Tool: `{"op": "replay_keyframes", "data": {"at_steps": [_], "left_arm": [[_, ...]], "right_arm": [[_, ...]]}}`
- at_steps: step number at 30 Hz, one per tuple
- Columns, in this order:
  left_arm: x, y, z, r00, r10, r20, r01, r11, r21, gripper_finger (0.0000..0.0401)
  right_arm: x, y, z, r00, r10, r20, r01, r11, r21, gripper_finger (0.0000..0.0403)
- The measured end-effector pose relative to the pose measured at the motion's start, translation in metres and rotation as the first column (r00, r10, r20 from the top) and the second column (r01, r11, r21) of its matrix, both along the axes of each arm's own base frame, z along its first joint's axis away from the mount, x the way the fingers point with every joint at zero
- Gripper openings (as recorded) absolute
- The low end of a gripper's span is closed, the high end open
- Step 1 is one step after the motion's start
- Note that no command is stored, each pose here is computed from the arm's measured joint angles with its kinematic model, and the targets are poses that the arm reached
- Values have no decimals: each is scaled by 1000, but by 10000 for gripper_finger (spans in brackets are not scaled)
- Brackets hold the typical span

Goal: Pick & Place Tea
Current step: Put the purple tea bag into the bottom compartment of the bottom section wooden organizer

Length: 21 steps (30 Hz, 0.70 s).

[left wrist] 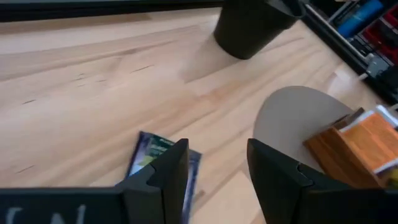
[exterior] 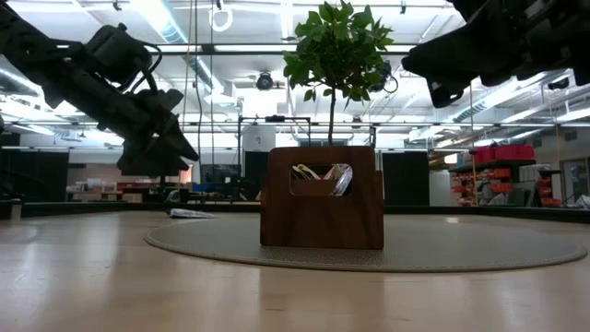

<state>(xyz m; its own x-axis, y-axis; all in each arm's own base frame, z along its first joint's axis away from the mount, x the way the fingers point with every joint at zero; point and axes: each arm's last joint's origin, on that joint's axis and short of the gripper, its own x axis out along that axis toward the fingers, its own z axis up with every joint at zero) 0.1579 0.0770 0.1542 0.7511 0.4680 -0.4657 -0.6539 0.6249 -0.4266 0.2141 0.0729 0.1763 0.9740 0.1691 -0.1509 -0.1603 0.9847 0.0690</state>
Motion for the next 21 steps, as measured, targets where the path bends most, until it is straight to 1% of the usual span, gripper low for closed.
{"op": "replay_keyframes", "data": {"at_steps": [3, 6, 9, 13, 17, 21], "left_arm": [[-2, 4, -1, 1000, 10, -8, -10, 1000, -7, 167], [-5, 8, -1, 999, 22, -23, -22, 1000, 16, 167], [-9, 14, -2, 997, 72, -30, -72, 997, 0, 167], [-18, 22, -8, 987, 135, -88, -139, 990, -33, 167], [-21, 26, -8, 989, 126, -81, -132, 989, -61, 167], [-22, 27, -8, 989, 117, -91, -122, 992, -44, 168]], "right_arm": [[0, 0, 0, 1000, -3, -5, 3, 1000, 18, 72], [0, 0, -2, 1000, -5, -23, 5, 1000, 26, 72], [0, 0, -3, 999, -7, -33, 8, 999, 36, 72], [-1, 0, -5, 999, -8, -53, 10, 999, 35, 72], [-1, -1, -6, 997, -40, -61, 42, 999, 24, 72], [-1, -2, -6, 997, -52, -65, 53, 999, 14, 72]]}}
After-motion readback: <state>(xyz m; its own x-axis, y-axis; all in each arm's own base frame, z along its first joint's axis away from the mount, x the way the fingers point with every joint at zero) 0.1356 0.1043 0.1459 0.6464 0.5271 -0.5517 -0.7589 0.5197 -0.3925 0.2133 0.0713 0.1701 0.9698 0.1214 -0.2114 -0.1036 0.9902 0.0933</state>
